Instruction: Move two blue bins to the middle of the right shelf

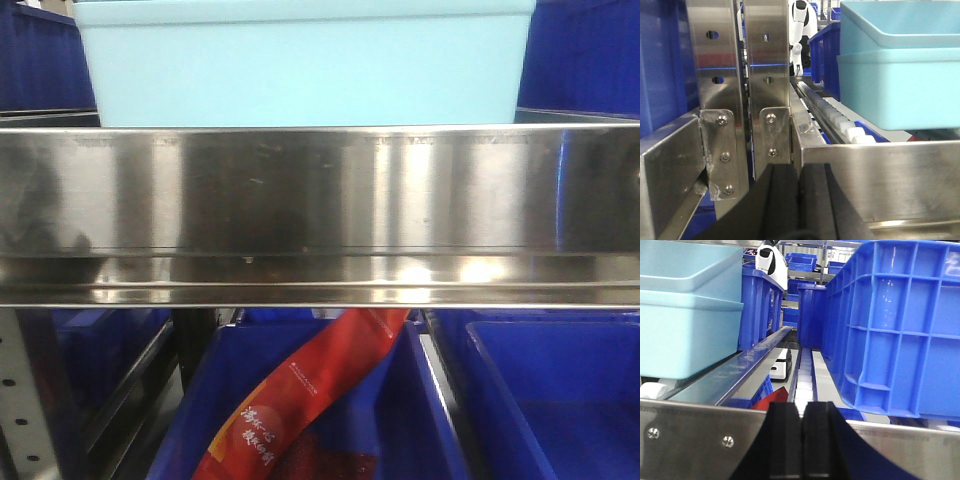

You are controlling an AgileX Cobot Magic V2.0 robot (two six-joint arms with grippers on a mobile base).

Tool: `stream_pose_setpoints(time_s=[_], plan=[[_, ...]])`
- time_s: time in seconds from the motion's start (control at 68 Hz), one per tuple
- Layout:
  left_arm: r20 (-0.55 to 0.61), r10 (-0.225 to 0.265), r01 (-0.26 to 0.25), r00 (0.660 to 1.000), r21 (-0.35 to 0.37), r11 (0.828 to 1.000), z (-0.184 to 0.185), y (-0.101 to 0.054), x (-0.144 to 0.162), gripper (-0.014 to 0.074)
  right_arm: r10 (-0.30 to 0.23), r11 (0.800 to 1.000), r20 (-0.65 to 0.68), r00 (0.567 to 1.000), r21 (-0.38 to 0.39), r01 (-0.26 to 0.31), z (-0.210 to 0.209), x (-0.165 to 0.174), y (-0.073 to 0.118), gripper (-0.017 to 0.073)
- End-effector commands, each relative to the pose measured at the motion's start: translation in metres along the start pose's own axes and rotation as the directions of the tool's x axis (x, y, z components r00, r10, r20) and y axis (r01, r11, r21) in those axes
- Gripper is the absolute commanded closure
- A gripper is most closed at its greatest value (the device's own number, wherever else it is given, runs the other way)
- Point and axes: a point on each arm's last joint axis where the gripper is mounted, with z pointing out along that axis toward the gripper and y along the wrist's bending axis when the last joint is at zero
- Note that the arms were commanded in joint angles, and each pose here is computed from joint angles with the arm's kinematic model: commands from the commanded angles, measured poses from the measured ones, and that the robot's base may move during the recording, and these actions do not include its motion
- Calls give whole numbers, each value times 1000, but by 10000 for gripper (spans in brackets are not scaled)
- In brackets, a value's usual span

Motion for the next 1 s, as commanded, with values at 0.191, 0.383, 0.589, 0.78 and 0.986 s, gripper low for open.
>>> stream_pose_setpoints(time_s=[0.191,0.383,0.589,0.78,0.986], plan=[[66,-18,19,998,-4,1000,-1,0,-6,694,9,1000,19,1000,7,-9,0,-2,0,725],[65,-14,17,998,-45,999,-1,3,-6,694,9,1000,19,1000,7,-9,0,-2,0,725],[65,-29,32,997,-51,998,-1,3,-6,694,9,1000,19,1000,7,-9,0,-2,0,725],[65,-29,32,997,-51,998,-1,3,-6,694,9,1000,19,1000,7,-9,0,-2,0,725],[65,-29,32,997,-51,998,-1,3,-6,694,9,1000,19,1000,7,-9,0,-2,0,725]])
